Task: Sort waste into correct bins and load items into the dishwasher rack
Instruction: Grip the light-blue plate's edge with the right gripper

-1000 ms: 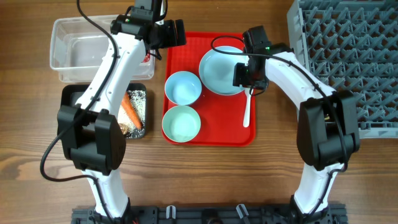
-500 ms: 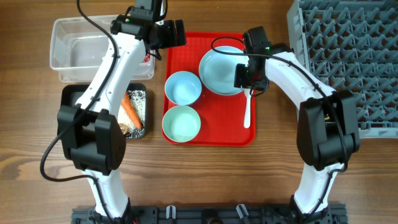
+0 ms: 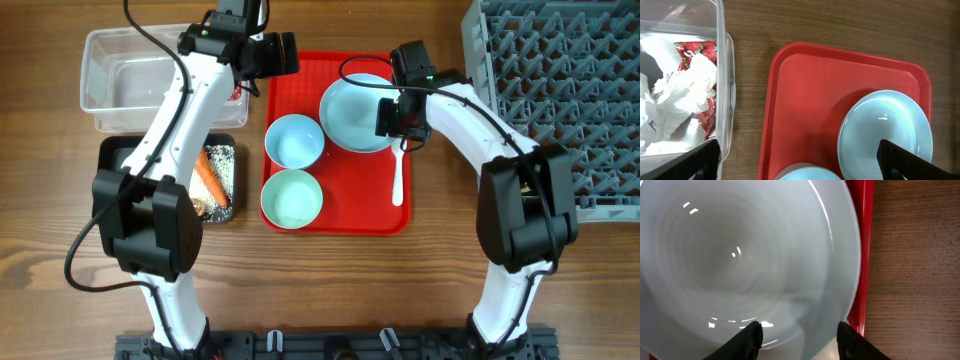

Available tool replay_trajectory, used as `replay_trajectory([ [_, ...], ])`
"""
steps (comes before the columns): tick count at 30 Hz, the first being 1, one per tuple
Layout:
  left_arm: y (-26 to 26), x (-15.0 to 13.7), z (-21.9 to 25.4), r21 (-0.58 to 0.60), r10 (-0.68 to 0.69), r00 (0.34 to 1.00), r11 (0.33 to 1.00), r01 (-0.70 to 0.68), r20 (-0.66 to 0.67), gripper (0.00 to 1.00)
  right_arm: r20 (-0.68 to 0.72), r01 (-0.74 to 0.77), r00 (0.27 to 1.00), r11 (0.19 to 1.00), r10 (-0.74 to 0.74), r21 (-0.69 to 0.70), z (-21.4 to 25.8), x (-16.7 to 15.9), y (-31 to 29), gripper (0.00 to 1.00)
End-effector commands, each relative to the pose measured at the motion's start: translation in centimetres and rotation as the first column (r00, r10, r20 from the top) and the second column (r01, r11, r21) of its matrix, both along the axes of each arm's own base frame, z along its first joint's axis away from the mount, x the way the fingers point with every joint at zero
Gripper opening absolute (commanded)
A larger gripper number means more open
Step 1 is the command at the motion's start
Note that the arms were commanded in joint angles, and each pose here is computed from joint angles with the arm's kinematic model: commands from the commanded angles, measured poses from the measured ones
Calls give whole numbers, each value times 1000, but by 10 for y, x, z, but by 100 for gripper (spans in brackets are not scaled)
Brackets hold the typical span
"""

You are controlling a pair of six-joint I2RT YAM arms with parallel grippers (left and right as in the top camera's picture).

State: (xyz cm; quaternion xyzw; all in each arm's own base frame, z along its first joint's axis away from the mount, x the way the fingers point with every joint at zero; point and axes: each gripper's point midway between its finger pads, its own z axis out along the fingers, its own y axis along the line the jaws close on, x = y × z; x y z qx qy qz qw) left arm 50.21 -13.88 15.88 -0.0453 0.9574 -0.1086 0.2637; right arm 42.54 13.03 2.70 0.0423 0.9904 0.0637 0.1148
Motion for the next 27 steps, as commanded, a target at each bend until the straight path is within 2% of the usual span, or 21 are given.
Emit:
replay_trajectory([
  [1, 6, 0, 5, 9, 19, 1000, 1000, -19, 11, 100, -58, 7, 998, 999, -9, -32, -24, -8, -6, 51],
  [9, 6, 0, 5, 9, 19, 1000, 1000, -19, 12, 100, -46, 1, 999, 1000, -2, -31, -28, -3, -5, 50],
  [13, 6, 0, 5, 9, 18, 1000, 1000, -19, 12, 100, 18, 15, 1000, 998, -14, -63, -25, 11, -9, 36],
  [18, 6, -1, 5, 10, 18, 1000, 1000, -19, 8, 100, 47, 21, 999, 997, -18, -70, -23, 18, -10, 24],
  [23, 6, -1, 5, 10, 19, 1000, 1000, -19, 8, 100, 68, 26, 997, 997, -21, -75, -22, 22, -11, 6],
  [27, 6, -1, 5, 10, 18, 1000, 1000, -19, 8, 100, 87, 24, 996, 997, -17, -74, -21, 27, -10, 4],
])
